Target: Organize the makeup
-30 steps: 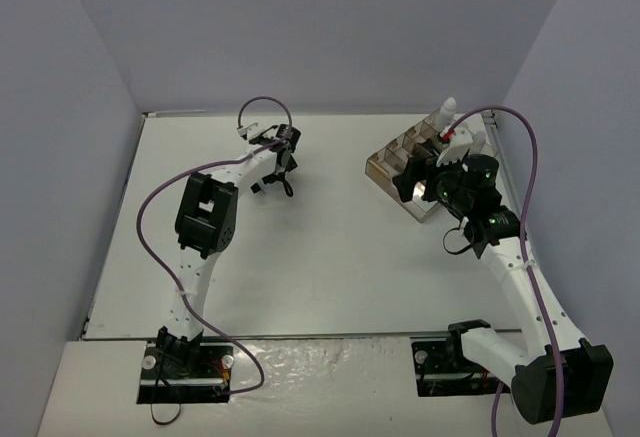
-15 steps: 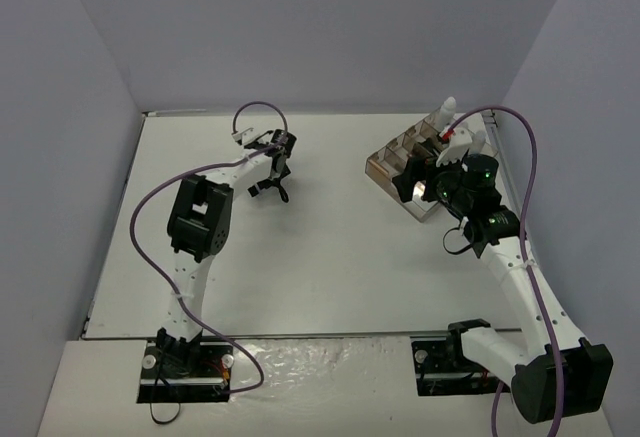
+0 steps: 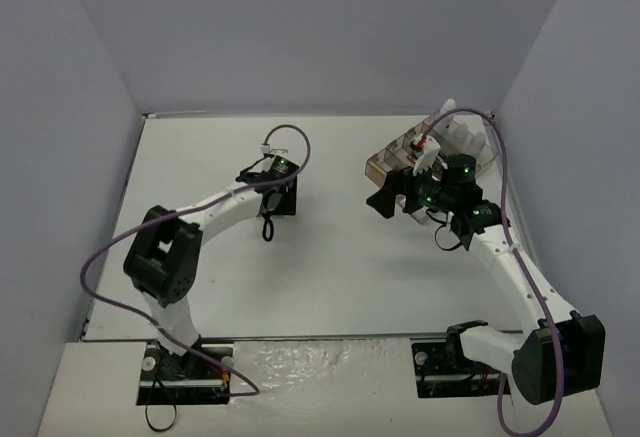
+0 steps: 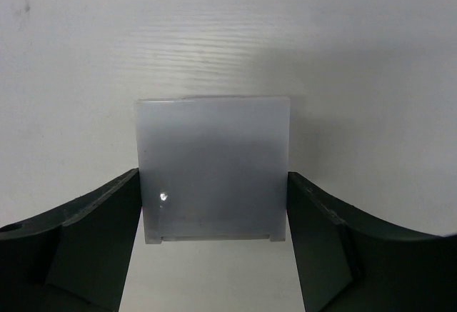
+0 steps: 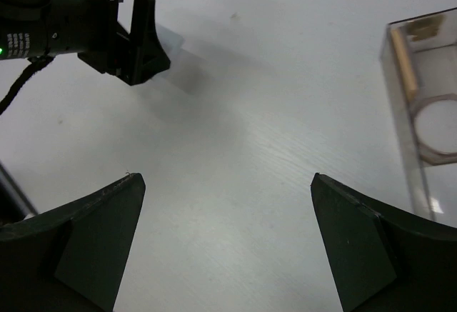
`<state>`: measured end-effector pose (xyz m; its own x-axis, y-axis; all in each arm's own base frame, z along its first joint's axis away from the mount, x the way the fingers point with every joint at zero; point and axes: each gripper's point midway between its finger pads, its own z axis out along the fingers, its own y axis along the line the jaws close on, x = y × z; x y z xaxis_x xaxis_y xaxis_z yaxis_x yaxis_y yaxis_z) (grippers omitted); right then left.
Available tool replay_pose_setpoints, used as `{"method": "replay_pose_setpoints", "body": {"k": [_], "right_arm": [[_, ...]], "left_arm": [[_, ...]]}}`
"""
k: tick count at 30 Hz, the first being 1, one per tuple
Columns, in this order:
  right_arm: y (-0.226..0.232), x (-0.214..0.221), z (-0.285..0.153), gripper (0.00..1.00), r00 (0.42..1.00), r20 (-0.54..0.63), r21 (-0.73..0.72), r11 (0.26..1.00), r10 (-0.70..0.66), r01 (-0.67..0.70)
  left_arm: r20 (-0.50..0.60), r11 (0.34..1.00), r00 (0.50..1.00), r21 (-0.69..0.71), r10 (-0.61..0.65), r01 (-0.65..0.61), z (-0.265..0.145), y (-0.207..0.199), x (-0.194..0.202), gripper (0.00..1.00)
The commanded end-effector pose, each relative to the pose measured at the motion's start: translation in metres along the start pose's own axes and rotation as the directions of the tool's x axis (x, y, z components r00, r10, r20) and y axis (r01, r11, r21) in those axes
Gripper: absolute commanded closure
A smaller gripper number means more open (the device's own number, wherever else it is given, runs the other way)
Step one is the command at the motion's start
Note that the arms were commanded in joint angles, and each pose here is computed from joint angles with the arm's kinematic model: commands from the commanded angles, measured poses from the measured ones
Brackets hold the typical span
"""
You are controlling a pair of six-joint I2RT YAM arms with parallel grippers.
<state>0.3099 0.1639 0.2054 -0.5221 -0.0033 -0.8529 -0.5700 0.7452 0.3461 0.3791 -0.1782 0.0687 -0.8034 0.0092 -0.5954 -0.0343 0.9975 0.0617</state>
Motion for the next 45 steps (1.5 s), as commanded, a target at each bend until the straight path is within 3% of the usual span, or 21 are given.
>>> {"method": "replay_pose_setpoints", "body": {"k": [1,11,17,20,25,28,32,38,41,45], "right_arm": [[0.055,-0.025,0.004,0.0,1.0,0.022,-0.217,0.976,-0.002,0.007],[0.092,-0.03,0.008,0.0,0.998,-0.022,-0.332,0.942,0.052,-0.056],[0.12,-0.031,0.01,0.02,0.999,-0.031,-0.398,0.916,0.045,-0.053],[0.123,-0.028,0.015,0.04,0.998,-0.037,-0.387,0.92,0.05,-0.061],[0.122,-0.022,0.026,0.06,0.997,-0.05,-0.362,0.929,0.058,-0.072],[0.125,-0.018,0.032,0.13,0.996,-0.06,-0.365,0.928,0.06,-0.078],[0.134,-0.016,0.034,0.31,0.998,-0.056,-0.397,0.916,0.041,-0.06],[0.136,-0.016,0.033,0.88,0.999,-0.04,-0.406,0.913,0.032,-0.046],[0.134,-0.017,0.032,0.97,0.999,-0.028,-0.392,0.919,0.023,-0.032],[0.129,-0.013,0.035,1.0,0.999,-0.031,-0.378,0.925,0.017,-0.028]], "left_arm": [[0.432,0.894,0.859,0.214,0.275,-0.394,-0.121,-0.064,-0.051,0.86],[0.698,0.707,0.695,0.402,0.175,-0.582,-0.211,-0.091,-0.032,0.82],[0.744,0.602,0.652,0.457,0.144,-0.655,-0.238,-0.111,-0.028,0.81],[0.778,0.576,0.615,0.446,0.13,-0.686,-0.248,-0.117,-0.03,0.81],[0.797,0.546,0.596,0.458,0.097,-0.701,-0.262,-0.121,-0.03,0.81],[0.801,0.533,0.592,0.463,0.09,-0.708,-0.266,-0.123,-0.029,0.81],[0.805,0.535,0.589,0.464,0.079,-0.706,-0.263,-0.123,-0.027,0.81],[0.799,0.537,0.595,0.466,0.085,-0.703,-0.252,-0.129,-0.023,0.8],[0.793,0.544,0.601,0.463,0.098,-0.7,-0.245,-0.13,-0.021,0.79],[0.785,0.559,0.608,0.453,0.118,-0.694,-0.237,-0.129,-0.021,0.63]]}}
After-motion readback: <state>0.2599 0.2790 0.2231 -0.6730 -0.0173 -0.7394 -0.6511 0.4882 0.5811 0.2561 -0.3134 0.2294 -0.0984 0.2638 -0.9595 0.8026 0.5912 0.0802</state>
